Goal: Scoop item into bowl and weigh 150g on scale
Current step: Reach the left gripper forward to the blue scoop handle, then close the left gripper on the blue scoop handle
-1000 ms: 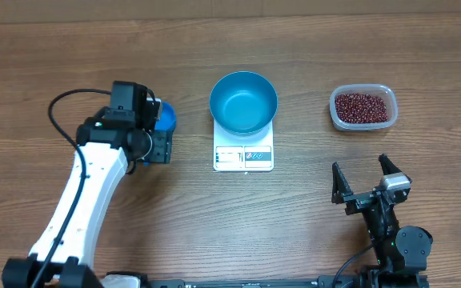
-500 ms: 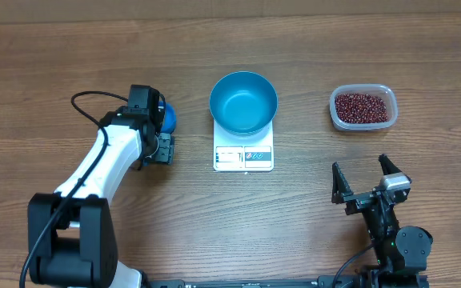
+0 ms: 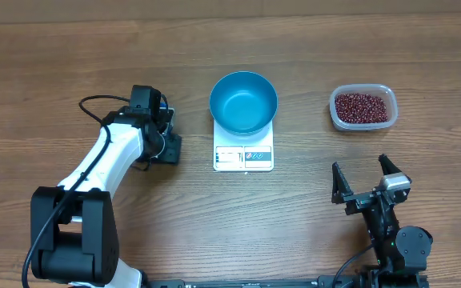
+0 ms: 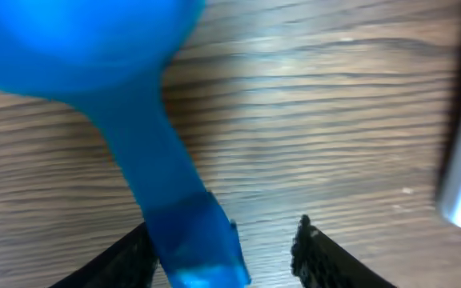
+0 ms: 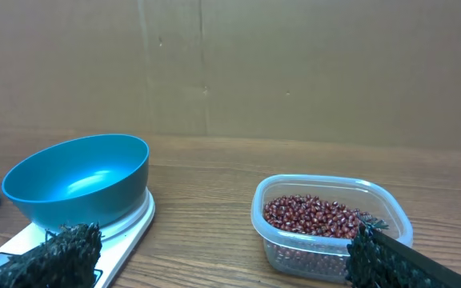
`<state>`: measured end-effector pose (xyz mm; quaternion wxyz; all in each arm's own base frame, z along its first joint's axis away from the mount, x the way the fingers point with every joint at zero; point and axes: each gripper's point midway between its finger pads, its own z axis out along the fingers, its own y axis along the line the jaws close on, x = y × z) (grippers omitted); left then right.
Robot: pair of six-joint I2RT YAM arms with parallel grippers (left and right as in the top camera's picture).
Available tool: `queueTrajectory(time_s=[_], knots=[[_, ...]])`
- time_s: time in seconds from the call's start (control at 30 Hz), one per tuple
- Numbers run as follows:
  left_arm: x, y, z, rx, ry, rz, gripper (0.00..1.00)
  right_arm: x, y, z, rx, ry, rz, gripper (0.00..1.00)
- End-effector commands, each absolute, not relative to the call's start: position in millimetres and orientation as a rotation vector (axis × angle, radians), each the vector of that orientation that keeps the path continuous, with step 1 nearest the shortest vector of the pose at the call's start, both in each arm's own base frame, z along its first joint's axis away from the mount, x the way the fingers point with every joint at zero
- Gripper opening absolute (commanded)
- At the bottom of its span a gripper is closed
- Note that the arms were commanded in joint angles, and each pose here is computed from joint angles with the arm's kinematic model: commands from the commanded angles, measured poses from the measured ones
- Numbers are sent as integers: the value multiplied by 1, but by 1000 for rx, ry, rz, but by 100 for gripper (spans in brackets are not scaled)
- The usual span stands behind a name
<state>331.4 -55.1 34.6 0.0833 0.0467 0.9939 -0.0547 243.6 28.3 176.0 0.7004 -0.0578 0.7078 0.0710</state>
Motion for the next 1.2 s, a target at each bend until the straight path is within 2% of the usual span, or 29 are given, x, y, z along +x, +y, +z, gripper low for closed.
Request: queueTrajectory(time_s=[0.0,0.07,0.17,0.23,0.3,0.4,0.67,0.73,0.8,0.83,0.93,1.07,1.17], knots=[[327,-65,31,103,2985,-271,64,244,26,174,-115,1574,150,100],[331,-61,31,76,2972,-235,67,244,26,174,-115,1574,150,100],[340,-53,31,-30,2943,-186,77,244,26,174,-115,1574,150,100],[346,-52,32,-87,2922,-179,86,244,26,174,-115,1574,150,100],[350,-52,34,-159,2903,-193,100,244,26,174,-115,1574,150,100],[354,-53,35,-246,2883,-207,99,244,26,174,-115,1574,150,100],[363,-58,38,-238,2844,-249,100,244,26,174,-115,1574,150,100],[367,-57,39,-217,2829,-241,93,244,26,174,-115,1574,150,100],[368,-53,38,-239,2822,-204,72,244,26,174,-115,1574,150,100],[368,-51,38,-270,2822,-195,66,244,26,174,-115,1574,150,100],[366,-51,36,-299,2830,-194,60,244,26,174,-115,1574,150,100],[366,-47,34,-303,2832,-165,60,244,26,174,-115,1574,150,100],[366,-40,34,-313,2825,-101,56,244,26,174,-115,1574,150,100]])
